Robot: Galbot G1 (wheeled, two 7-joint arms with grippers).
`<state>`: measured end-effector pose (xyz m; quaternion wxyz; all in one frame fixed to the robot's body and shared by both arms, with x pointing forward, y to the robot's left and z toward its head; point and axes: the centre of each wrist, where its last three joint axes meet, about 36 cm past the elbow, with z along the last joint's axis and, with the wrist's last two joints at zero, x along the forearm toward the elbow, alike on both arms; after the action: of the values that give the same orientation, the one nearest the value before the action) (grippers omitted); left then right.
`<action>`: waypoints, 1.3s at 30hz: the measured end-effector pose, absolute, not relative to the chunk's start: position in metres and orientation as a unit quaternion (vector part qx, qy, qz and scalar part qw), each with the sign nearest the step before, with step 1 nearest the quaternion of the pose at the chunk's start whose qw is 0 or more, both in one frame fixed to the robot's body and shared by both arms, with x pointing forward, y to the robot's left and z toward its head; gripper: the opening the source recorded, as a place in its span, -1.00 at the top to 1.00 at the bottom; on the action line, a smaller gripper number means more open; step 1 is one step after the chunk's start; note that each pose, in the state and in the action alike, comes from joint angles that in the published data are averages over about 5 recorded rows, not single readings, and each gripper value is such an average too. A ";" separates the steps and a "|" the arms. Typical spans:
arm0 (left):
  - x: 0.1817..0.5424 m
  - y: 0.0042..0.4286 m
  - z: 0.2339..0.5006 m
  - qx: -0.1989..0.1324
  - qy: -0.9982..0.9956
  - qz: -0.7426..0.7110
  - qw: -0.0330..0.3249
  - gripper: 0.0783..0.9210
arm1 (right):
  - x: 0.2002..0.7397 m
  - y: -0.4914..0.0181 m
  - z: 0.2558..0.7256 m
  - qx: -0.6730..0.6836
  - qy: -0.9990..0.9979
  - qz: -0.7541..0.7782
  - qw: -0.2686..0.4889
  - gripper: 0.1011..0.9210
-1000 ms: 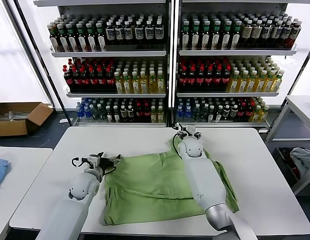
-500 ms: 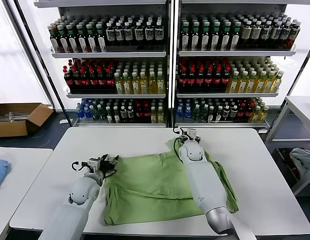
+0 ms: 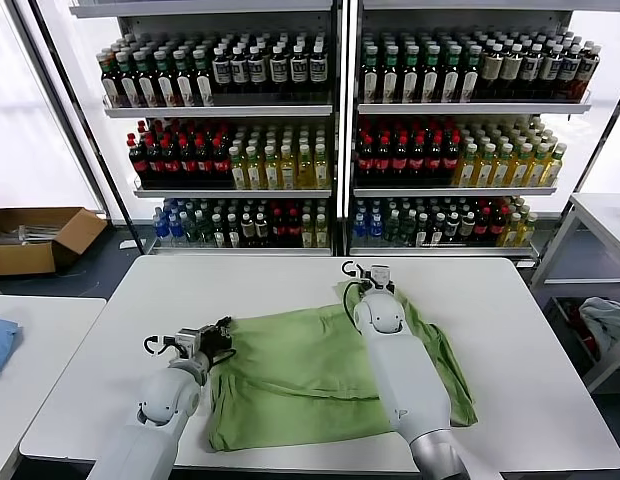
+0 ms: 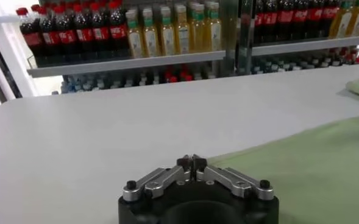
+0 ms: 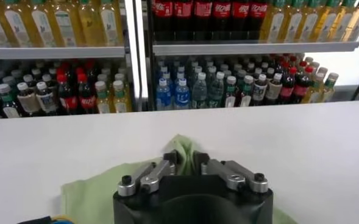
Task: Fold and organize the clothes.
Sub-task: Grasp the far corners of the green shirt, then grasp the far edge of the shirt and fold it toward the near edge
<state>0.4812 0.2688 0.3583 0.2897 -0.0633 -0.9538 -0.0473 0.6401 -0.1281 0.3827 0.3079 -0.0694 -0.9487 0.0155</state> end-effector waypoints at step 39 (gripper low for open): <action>0.432 0.263 0.394 -0.092 -0.984 -0.014 0.149 0.97 | 0.518 -0.198 0.461 -0.068 -0.985 -0.004 0.161 0.98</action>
<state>0.4320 0.2632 0.3944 0.1487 -0.0925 -0.9845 -0.0136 0.5182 -0.1982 0.4606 0.1608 -0.0682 -0.9846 -0.0039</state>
